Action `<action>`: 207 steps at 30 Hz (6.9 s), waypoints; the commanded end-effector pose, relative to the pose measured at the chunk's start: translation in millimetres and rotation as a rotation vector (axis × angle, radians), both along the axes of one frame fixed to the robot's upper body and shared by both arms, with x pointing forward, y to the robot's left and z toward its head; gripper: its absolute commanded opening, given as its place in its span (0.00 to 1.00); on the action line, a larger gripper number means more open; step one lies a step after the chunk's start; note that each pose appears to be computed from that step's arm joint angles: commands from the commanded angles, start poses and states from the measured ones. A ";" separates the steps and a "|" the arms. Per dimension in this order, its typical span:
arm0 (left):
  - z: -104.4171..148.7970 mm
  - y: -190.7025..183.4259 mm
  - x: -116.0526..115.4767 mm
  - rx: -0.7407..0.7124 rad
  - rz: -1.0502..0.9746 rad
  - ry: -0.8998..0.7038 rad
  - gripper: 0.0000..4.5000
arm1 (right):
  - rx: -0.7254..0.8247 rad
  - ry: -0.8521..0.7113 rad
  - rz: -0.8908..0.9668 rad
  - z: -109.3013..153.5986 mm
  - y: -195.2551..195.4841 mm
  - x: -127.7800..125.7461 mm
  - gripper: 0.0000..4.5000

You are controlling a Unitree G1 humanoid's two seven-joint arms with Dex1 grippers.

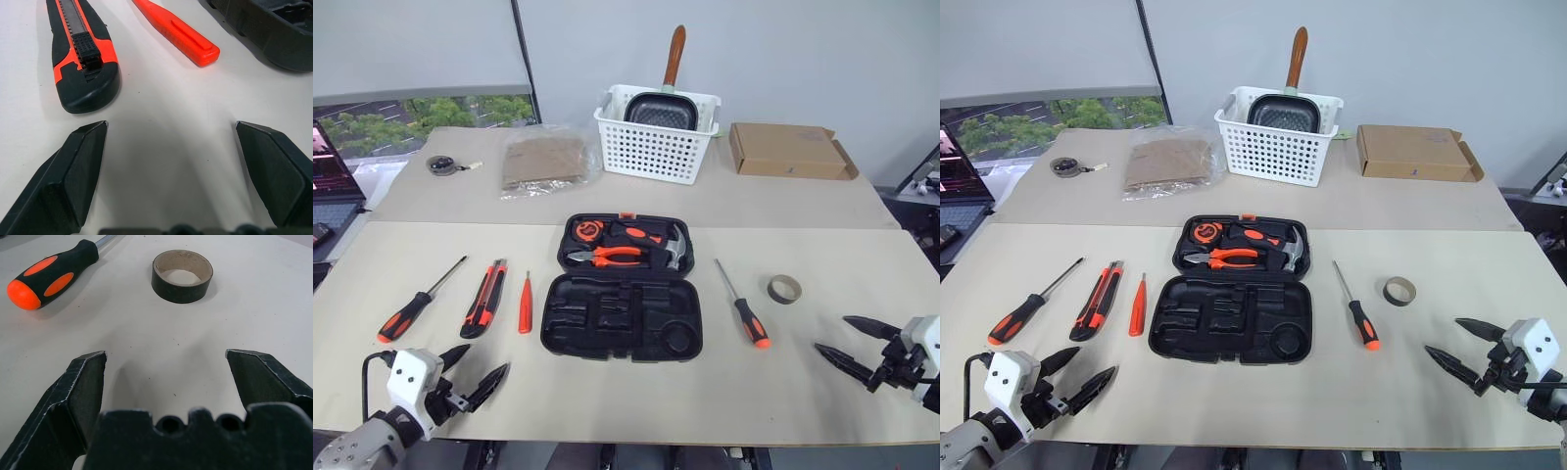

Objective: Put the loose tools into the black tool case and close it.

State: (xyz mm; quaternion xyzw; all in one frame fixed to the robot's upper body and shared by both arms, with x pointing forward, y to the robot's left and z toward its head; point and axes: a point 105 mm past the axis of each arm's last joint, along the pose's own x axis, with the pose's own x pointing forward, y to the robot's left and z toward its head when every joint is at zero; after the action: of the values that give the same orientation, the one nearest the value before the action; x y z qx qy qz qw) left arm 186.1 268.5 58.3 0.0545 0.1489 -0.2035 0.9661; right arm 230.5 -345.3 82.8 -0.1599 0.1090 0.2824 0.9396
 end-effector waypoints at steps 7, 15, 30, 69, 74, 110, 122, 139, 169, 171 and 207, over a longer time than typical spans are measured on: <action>21.1 0.3 -2.1 -0.100 -0.034 -0.088 1.00 | -0.019 -0.046 -0.004 1.8 -19.4 -3.7 1.00; 66.6 34.9 11.8 -0.175 0.079 -0.249 1.00 | 0.063 -0.142 0.171 31.0 17.5 15.8 1.00; 40.5 135.4 49.4 0.053 0.451 -0.078 1.00 | 0.197 -0.201 0.742 94.4 173.9 21.1 1.00; 102.2 -81.0 141.2 0.249 -0.925 -0.242 0.22 | 0.143 -0.215 0.526 107.0 139.5 12.0 1.00; 94.5 -107.1 156.5 0.247 -1.000 -0.258 0.22 | 0.124 -0.229 0.452 104.1 126.8 1.5 1.00; 120.8 -152.9 163.9 0.104 -1.075 -0.375 0.66 | 0.118 -0.251 0.417 109.0 131.8 -1.6 1.00; 65.6 -171.4 167.3 0.164 -1.112 -0.221 0.01 | 0.106 -0.263 0.406 115.4 127.8 3.2 1.00; 31.6 -176.4 173.6 0.266 -1.080 -0.160 0.01 | 0.062 -0.198 0.345 99.8 118.2 -3.2 1.00; 137.6 -130.8 75.5 0.084 -1.166 -0.148 1.00 | -0.090 0.216 -0.069 10.5 141.2 53.8 0.36; 137.4 -130.1 73.2 0.079 -1.148 -0.149 1.00 | -0.090 0.224 -0.061 11.2 141.9 54.0 0.22; 129.5 -66.1 18.3 0.020 -0.618 -0.104 1.00 | -0.282 -0.042 0.924 53.6 264.3 95.9 0.44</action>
State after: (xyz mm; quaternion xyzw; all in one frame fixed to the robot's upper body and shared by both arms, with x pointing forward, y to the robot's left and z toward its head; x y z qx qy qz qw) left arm 207.1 205.1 178.1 0.1060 0.0956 -0.4809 0.8651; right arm 326.2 -87.1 124.8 -0.3103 0.0708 0.6424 0.6971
